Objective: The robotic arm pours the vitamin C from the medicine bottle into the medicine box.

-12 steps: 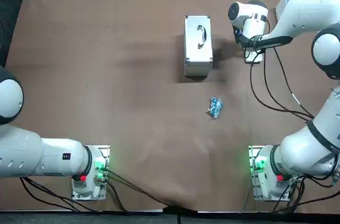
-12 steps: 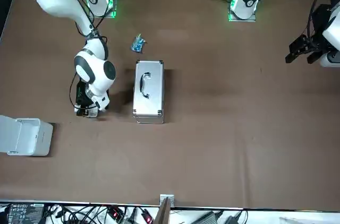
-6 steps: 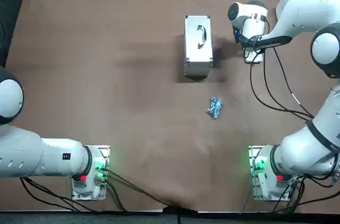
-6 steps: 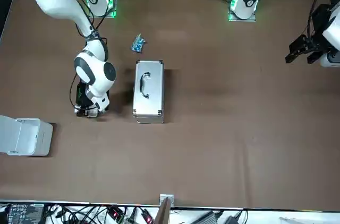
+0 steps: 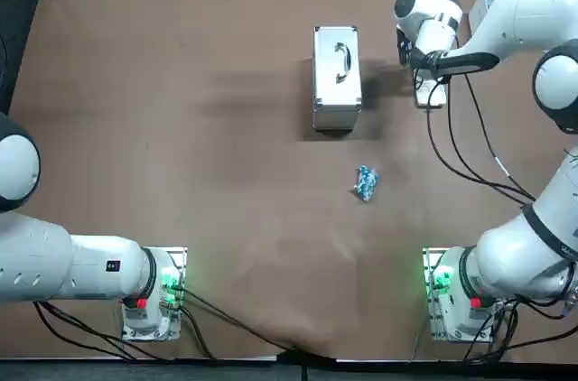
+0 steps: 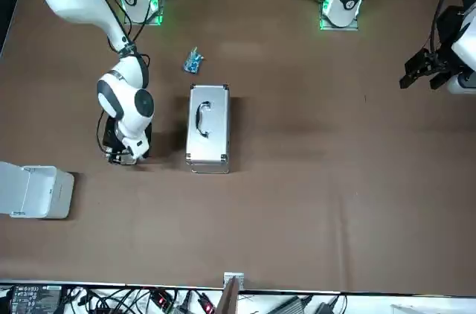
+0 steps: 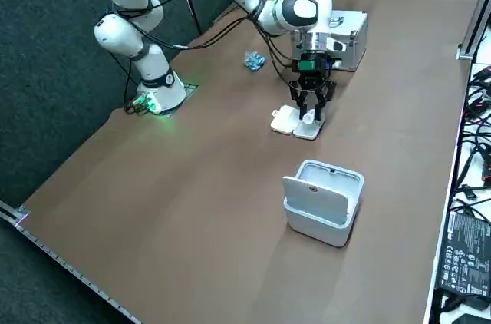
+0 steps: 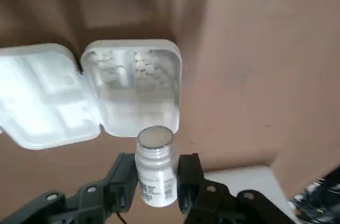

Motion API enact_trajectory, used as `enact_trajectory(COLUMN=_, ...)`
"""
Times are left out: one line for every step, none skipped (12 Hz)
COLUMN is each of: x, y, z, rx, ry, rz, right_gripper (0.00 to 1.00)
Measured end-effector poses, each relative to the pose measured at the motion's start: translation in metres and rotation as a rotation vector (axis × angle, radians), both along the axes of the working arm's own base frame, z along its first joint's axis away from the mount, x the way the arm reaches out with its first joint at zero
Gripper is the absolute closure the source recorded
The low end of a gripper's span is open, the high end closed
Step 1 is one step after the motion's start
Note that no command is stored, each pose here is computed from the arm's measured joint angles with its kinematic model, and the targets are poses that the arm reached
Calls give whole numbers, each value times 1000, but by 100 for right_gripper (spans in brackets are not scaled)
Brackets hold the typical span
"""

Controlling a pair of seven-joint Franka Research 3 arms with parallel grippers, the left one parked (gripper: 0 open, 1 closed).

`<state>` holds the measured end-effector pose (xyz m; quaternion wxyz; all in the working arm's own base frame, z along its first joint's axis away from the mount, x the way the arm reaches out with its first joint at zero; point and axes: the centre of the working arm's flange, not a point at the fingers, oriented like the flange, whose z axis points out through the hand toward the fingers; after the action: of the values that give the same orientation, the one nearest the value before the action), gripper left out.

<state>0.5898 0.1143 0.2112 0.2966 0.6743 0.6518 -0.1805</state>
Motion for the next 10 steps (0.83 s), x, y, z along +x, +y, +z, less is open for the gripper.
enact_trajectory(x=1, y=-4, z=6, rx=34, ry=9, rz=-31, right_gripper=57)
enact_trajectory(x=3, y=-10, z=11, rx=74, ry=22, rz=-59, right_gripper=57)
enact_trajectory(x=6, y=-19, z=16, rx=112, ry=38, rz=-79, right_gripper=57)
enact_trajectory(x=9, y=-30, z=22, rx=148, ry=52, rz=-97, right_gripper=57)
enact_trajectory(x=12, y=-41, z=27, rx=179, ry=64, rz=-112, right_gripper=57)
enact_trajectory(x=14, y=-53, z=33, rx=210, ry=75, rz=-131, right_gripper=57)
enact_trajectory(x=16, y=-62, z=40, rx=243, ry=84, rz=-149, right_gripper=57)
enact_trajectory(x=17, y=-71, z=47, rx=287, ry=90, rz=-168, right_gripper=57)
enact_trajectory(x=19, y=-79, z=54, rx=343, ry=96, rz=-191, right_gripper=57)
enact_trajectory(x=20, y=-87, z=61, rx=409, ry=104, rz=-219, right_gripper=57)
